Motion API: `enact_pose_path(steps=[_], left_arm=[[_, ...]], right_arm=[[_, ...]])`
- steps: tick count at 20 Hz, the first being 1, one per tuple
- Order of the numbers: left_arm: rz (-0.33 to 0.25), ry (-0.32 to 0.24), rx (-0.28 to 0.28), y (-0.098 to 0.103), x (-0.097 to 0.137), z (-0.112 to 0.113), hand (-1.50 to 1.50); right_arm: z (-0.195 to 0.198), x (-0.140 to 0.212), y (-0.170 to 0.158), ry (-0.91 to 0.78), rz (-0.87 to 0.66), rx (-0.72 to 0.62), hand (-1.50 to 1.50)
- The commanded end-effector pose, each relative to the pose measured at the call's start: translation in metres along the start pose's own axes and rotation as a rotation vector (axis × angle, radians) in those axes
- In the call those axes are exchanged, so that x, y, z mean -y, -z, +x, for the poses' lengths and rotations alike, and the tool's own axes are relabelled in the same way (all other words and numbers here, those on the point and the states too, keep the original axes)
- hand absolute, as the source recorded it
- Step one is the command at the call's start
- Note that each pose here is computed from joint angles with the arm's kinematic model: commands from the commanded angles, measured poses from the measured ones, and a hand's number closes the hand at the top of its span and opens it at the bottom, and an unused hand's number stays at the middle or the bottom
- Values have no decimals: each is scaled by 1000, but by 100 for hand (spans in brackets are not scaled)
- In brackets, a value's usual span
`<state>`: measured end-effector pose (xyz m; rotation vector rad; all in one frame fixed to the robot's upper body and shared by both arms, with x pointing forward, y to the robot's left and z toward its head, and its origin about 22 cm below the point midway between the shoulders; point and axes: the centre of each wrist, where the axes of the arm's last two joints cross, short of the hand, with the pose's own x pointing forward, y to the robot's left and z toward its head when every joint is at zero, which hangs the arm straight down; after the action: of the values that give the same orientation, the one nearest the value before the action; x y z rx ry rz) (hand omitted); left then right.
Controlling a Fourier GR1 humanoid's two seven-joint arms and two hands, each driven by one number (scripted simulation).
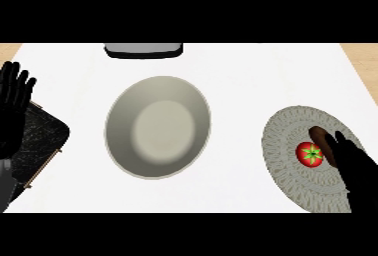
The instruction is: Pick the tomato from the placemat and place it in the bowl
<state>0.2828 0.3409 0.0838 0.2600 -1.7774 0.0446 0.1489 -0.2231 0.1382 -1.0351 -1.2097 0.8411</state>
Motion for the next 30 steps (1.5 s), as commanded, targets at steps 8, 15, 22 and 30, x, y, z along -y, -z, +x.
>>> enact_pose_path(steps=[8,15,22,30], left_arm=[[-26,-5,2,-3,20,-3,0],[-36,0,11,6,29,12,0],[-23,-1,3,-3,0,-1,0],[-9,-10,-6,12,25,4,0]], right_arm=[[21,32,0,-88,154,-110,-150],[4,12,33,-53,190,-135,-150],[-27,-7,44,-53,210,-177,-150],[-51,-32,68,-31,182,-174,-150]])
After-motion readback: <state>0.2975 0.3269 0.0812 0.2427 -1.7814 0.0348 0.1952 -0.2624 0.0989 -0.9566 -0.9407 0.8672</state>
